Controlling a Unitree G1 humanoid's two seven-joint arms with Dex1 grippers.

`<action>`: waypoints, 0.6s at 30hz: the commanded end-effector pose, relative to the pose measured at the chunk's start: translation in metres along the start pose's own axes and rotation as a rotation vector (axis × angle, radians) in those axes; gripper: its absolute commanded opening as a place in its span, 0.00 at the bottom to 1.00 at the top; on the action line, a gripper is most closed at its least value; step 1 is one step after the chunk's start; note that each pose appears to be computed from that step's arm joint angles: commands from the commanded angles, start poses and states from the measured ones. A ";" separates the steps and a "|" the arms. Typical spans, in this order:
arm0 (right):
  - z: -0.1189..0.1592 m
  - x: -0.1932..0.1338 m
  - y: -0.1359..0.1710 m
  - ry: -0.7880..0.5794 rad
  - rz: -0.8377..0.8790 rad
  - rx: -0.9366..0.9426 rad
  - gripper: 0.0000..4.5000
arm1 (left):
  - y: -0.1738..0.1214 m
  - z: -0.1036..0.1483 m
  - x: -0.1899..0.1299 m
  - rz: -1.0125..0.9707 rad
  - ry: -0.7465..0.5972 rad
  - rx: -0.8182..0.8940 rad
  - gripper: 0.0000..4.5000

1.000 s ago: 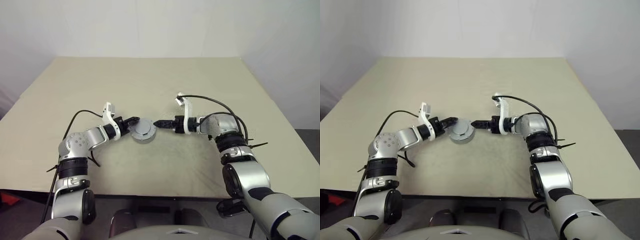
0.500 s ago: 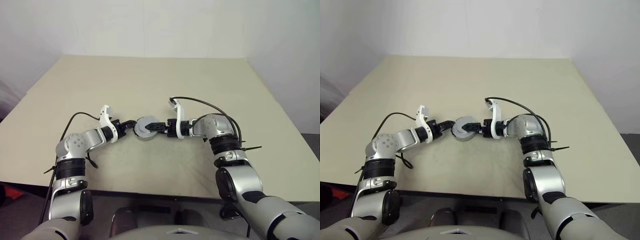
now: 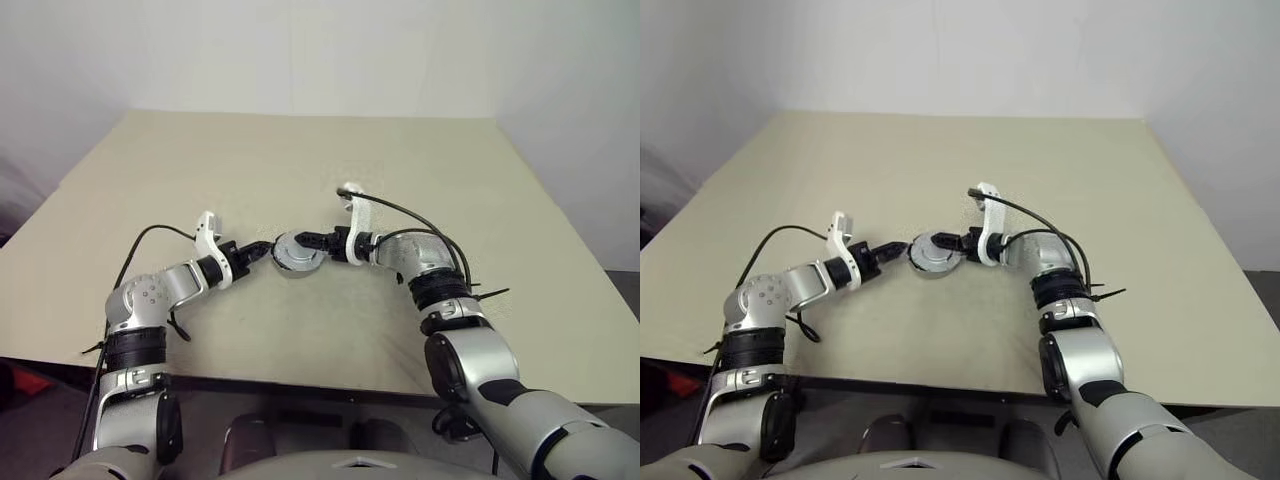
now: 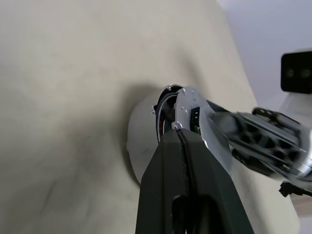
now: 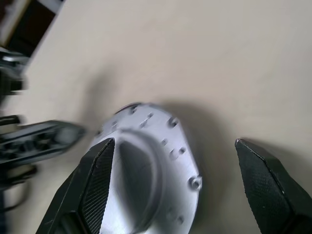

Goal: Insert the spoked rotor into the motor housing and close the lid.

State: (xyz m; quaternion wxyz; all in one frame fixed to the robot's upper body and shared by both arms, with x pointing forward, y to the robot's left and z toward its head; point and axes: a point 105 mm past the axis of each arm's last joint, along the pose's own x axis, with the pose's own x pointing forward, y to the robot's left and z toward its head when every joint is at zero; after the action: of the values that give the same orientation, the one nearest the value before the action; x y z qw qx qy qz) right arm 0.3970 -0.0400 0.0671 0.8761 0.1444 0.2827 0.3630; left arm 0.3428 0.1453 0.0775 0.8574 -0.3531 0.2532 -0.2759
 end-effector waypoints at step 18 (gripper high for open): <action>0.022 -0.012 0.063 -0.335 0.331 -0.629 0.99 | -0.002 0.009 -0.018 -0.002 -0.117 0.185 0.00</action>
State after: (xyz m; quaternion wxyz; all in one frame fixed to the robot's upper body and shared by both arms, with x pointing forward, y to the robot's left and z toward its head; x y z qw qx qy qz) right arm 0.3735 -0.0129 0.1018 0.8548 -0.0156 0.0196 0.5183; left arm 0.3332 0.1590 0.0783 0.8928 -0.3020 0.1976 -0.2696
